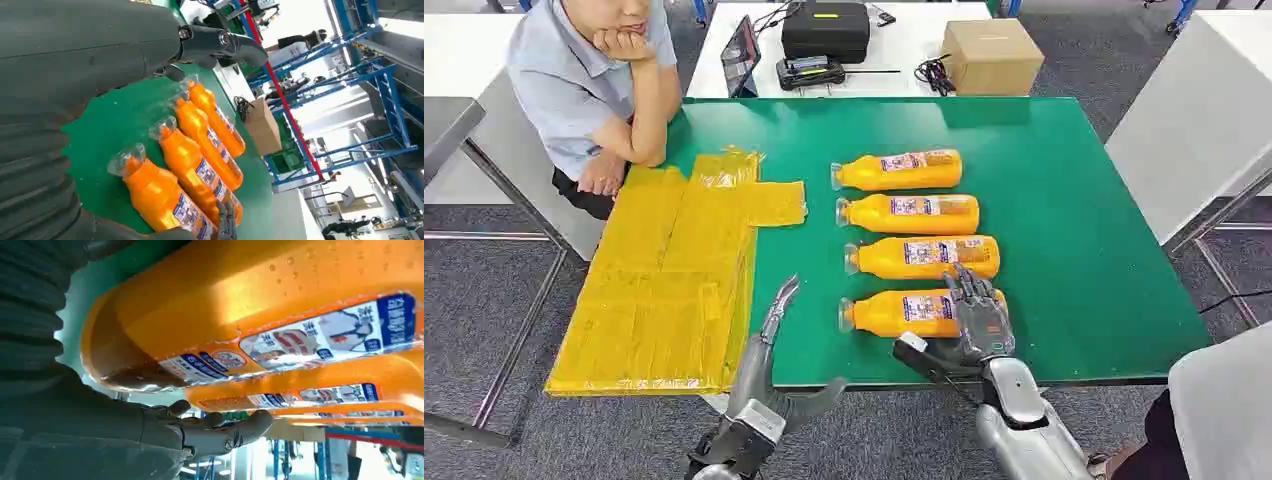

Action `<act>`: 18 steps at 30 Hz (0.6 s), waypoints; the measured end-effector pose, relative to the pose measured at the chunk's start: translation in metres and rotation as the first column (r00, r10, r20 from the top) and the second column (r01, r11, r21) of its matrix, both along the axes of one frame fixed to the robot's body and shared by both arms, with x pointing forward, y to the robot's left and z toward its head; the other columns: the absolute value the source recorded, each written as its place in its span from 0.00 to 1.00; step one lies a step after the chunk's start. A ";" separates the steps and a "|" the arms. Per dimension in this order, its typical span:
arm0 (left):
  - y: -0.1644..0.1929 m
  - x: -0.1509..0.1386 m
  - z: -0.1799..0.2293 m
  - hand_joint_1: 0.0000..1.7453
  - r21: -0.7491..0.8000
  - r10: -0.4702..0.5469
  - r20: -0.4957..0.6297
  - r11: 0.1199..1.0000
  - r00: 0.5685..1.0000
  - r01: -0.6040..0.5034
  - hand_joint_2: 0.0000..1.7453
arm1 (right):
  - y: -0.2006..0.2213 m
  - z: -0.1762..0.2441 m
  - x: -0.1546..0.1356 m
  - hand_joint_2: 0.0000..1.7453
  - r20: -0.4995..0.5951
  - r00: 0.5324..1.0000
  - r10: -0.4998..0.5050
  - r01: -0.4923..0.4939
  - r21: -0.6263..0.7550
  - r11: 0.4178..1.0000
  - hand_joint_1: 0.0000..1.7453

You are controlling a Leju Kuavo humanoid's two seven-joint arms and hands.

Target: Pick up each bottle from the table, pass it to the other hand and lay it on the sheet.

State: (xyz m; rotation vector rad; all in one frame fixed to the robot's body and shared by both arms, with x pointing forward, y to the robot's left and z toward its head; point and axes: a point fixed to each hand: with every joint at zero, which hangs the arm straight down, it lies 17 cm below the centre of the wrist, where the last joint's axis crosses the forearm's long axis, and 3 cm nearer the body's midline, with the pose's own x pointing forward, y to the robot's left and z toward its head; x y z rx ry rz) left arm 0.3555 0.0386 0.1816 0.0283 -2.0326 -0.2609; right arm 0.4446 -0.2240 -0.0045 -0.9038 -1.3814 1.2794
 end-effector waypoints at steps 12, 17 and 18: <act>0.000 0.001 0.002 0.00 -0.002 -0.001 0.005 1.000 1.000 0.001 1.00 | -0.014 -0.026 0.006 1.00 -0.148 0.989 0.010 -0.007 0.019 1.000 1.00; -0.003 0.002 0.005 0.00 -0.006 -0.008 0.014 1.000 1.000 0.008 1.00 | -0.014 -0.027 0.006 1.00 -0.174 0.984 0.028 -0.018 0.058 0.998 1.00; -0.003 0.002 0.005 0.00 -0.005 -0.009 0.015 1.000 1.000 0.009 1.00 | -0.015 -0.028 0.005 1.00 -0.180 0.983 0.032 -0.020 0.067 0.998 1.00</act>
